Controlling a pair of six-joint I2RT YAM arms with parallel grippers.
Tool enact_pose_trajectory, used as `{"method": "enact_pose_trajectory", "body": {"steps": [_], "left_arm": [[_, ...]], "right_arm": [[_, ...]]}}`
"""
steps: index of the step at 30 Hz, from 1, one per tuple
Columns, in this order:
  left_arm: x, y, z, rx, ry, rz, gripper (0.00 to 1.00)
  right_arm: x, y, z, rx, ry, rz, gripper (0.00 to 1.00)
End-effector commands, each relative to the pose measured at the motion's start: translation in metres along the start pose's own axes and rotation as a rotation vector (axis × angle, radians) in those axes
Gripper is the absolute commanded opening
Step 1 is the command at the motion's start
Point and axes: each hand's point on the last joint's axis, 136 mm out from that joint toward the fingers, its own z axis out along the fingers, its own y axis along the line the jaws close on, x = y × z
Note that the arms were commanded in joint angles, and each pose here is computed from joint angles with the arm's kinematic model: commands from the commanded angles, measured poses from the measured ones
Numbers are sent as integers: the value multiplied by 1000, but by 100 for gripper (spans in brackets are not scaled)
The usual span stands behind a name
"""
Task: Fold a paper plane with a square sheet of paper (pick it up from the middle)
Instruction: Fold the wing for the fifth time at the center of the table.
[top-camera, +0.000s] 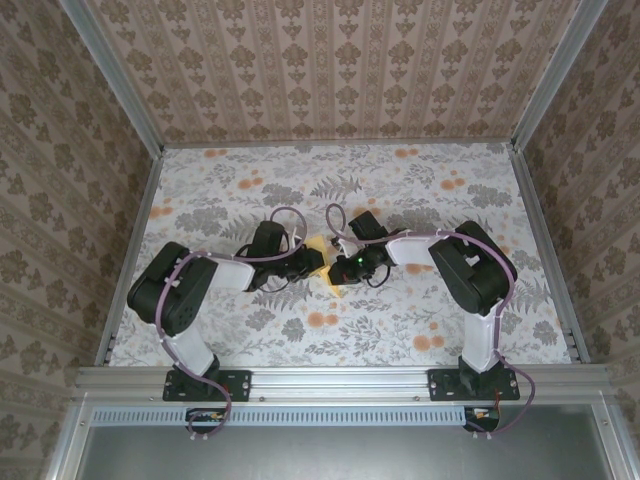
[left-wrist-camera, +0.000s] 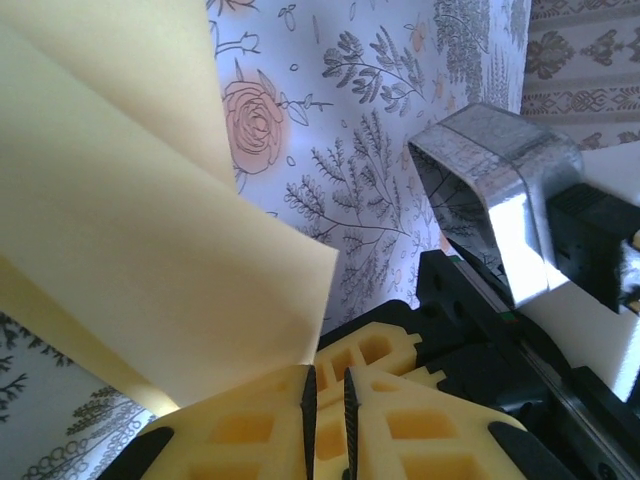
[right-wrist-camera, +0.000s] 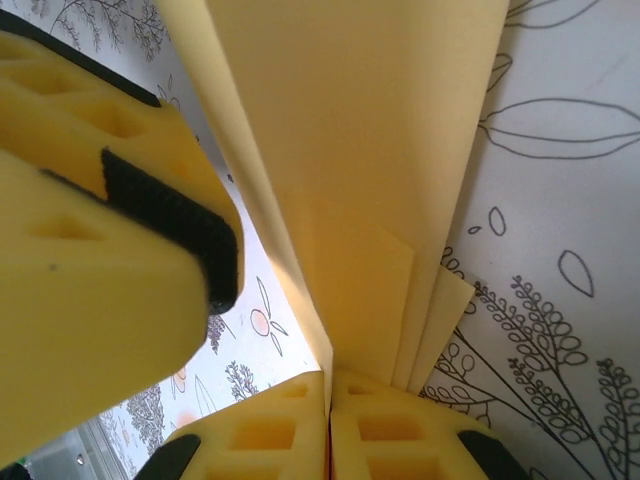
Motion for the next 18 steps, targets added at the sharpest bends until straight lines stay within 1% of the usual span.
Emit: {"method": "enact_pose_trajectory", "body": {"steps": [1, 10, 14, 18], "left_arm": [[0, 7, 5, -18, 8, 13, 18], [2, 10, 4, -29, 14, 25, 18], [0, -1, 2, 30, -12, 59, 18], [1, -2, -4, 27, -28, 81, 18]], "right_arm": [[9, -10, 4, 22, 46, 50, 9], [8, -12, 4, 27, 55, 73, 10], [9, -15, 5, 32, 63, 90, 10], [9, -17, 6, 33, 66, 101, 10]]}}
